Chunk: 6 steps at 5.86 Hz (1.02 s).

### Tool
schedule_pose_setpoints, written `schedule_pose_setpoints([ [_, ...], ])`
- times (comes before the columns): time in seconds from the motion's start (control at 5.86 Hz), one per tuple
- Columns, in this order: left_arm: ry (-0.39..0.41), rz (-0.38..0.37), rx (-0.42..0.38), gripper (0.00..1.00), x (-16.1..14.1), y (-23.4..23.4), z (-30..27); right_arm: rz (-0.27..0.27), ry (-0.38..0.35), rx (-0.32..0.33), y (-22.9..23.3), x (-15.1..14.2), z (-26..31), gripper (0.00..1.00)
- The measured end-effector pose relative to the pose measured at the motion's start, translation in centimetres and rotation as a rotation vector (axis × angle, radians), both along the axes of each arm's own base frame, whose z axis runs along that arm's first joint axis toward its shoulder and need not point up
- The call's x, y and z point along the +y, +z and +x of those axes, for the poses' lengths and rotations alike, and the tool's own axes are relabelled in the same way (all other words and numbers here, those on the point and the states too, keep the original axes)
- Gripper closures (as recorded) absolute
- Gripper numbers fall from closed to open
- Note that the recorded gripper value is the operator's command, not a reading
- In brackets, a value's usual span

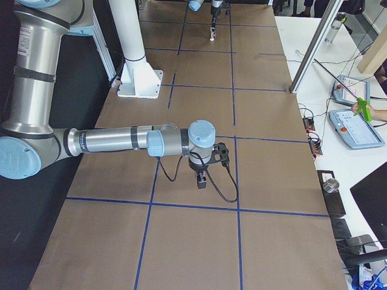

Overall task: Assemble PPR valve and pipe with both arms
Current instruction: 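Grasp the white PPR fitting with chrome valve using the left gripper, then carry the white fitting with the left gripper to the table center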

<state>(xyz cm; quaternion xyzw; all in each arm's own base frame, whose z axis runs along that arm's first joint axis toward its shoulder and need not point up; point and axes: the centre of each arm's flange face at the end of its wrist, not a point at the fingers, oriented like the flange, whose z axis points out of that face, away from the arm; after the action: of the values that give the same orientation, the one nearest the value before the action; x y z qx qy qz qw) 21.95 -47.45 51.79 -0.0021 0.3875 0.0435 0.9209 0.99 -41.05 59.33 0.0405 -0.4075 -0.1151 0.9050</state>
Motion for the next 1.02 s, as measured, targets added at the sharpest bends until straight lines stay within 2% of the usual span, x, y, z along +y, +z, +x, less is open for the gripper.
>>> schedule_pose_setpoints([
  [0.34, -0.04, 0.001, 0.028, 1.0, -0.3, -3.1, 0.2, 0.0, 0.0, -0.003, 0.0, 0.0, 0.0, 0.0],
  [0.51, -0.07, -0.002, 0.059, 1.0, -1.0, -6.2, 1.5, 0.001, -0.001, -0.005, -0.1, 0.0, 0.0, 0.0],
  [0.85, -0.077, -0.049, 0.111, 1.0, -1.5, -15.0, 9.1, 0.015, -0.009, -0.009, -0.3, -0.1, -0.3, 0.0],
  [1.02, -0.069, -0.08, 0.112, 1.0, -0.5, -20.8, 15.0, 0.043, -0.014, -0.011, -0.6, -0.2, -0.5, 0.0],
])
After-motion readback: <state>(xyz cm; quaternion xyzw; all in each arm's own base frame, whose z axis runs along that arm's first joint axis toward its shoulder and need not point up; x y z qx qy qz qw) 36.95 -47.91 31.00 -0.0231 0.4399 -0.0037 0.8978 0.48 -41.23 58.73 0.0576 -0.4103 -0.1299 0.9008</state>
